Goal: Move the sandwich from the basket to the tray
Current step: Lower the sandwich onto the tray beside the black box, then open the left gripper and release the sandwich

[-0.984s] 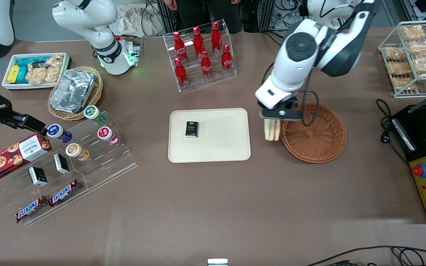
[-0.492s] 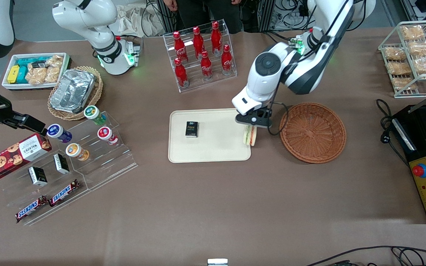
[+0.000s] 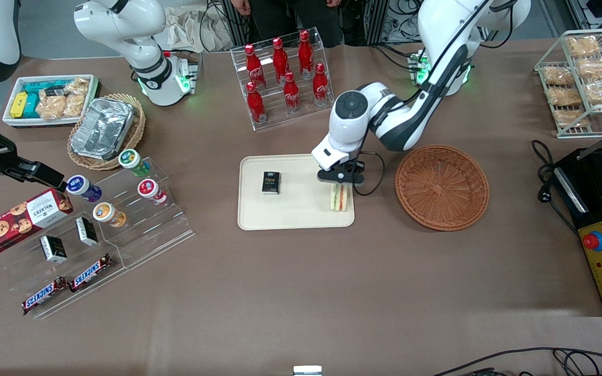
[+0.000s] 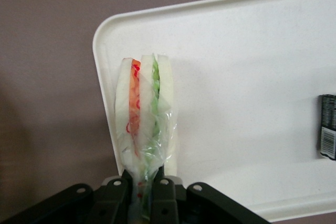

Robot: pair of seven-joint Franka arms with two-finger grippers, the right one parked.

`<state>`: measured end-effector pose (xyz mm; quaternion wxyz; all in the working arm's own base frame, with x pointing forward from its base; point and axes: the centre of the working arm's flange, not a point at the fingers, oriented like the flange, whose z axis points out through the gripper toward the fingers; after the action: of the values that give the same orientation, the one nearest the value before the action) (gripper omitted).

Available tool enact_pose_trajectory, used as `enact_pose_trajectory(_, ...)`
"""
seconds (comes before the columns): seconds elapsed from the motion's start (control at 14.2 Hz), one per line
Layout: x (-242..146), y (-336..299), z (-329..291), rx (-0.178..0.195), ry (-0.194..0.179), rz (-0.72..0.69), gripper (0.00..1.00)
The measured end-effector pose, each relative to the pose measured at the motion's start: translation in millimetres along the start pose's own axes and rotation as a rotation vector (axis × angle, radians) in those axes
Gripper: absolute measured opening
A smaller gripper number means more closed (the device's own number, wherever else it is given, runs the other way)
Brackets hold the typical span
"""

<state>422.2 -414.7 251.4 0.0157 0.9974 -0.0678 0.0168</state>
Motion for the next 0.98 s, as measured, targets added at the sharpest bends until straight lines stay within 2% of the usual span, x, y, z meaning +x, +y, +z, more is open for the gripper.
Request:
enact_pose_trajectory(0.28, 2.3, 0.2, 15.1, -0.017, -0.006, -0.009, 0.15)
enact_pose_trajectory(0.35, 3.7, 0.8, 13.6, -0.019, -0.003, -0.013, 0.22)
enact_pose_trajectory(0.63, 7.7, -1.1, 12.0, -0.019, 0.003, -0.020, 0.61)
enact_pose_trajectory(0.84, 19.4, 1.0, -3.2, -0.026, 0.028, -0.031, 0.90)
enact_pose_trajectory(0.91, 26.0, 0.8, -15.7, -0.018, 0.035, -0.047, 0.99)
enact_pose_trajectory(0.98, 33.7, -3.6, -32.4, 0.002, 0.039, -0.066, 1.00)
